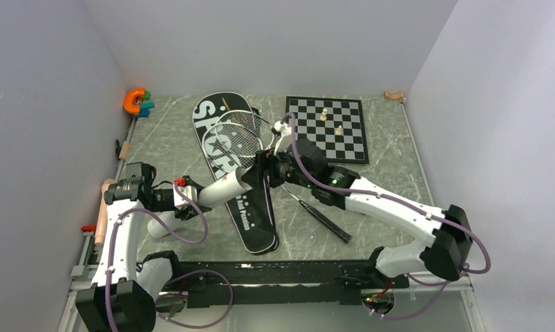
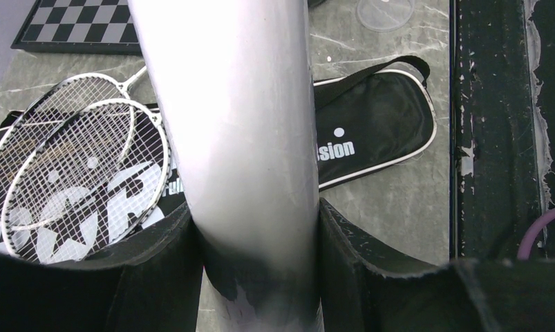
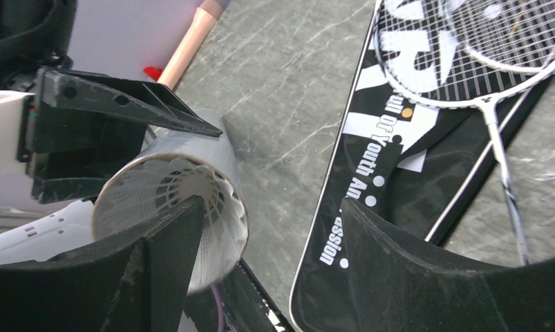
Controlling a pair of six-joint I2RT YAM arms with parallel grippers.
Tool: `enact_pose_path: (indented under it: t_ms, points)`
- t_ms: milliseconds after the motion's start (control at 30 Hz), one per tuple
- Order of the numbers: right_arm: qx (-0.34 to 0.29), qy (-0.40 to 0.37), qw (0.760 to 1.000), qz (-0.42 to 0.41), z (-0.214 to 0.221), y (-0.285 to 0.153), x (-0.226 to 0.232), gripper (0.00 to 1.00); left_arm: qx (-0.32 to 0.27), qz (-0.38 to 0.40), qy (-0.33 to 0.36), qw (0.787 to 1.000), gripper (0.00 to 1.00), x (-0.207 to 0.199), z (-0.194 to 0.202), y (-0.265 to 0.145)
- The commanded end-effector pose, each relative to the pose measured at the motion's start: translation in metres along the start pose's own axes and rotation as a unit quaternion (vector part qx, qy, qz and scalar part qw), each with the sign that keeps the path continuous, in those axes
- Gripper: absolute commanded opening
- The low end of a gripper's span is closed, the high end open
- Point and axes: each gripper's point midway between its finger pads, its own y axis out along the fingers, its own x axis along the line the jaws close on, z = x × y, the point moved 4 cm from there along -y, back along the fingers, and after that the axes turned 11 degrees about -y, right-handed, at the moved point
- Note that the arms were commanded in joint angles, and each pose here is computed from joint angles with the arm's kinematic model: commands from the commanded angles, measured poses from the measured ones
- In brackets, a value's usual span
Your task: Pack up the badminton gear
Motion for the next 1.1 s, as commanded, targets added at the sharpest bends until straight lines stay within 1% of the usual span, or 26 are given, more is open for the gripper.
enact_pose_path:
  t_ms: [0, 200, 433, 633, 800, 933, 1067]
  points:
    - [-0.045, -0.017, 0.999, -0.018, -0.027, -0.032, 0.005, 0.76, -0.039, 0.0, 0.026, 0.999, 0.4, 0.004, -0.021, -0.001]
    - [-0.03, -0.019, 0.999, -0.033, -0.02, -0.032, 0.006, 0.75, -0.038, 0.0, 0.027, 0.999, 0.4, 0.005, -0.022, -0.001]
    - [0.006, -0.02, 0.999, -0.024, -0.004, -0.021, -0.001, 0.72, -0.039, -0.001, 0.03, 0.999, 0.4, 0.005, -0.024, -0.002]
    - [0.037, -0.023, 0.999, -0.015, 0.005, -0.004, -0.005, 0.68, -0.043, 0.001, 0.032, 0.999, 0.4, 0.004, -0.027, -0.002]
    - [0.046, -0.018, 0.998, -0.039, 0.004, 0.013, 0.002, 0.66, -0.044, 0.002, 0.034, 0.998, 0.4, 0.003, -0.028, -0.002]
    - [0.052, -0.016, 0.997, -0.062, 0.0, 0.025, 0.01, 0.67, -0.043, 0.004, 0.035, 0.998, 0.4, 0.002, -0.027, -0.002]
    - [0.06, -0.013, 0.995, -0.078, -0.004, 0.029, 0.017, 0.74, -0.039, 0.006, 0.035, 0.999, 0.4, 0.001, -0.025, -0.002]
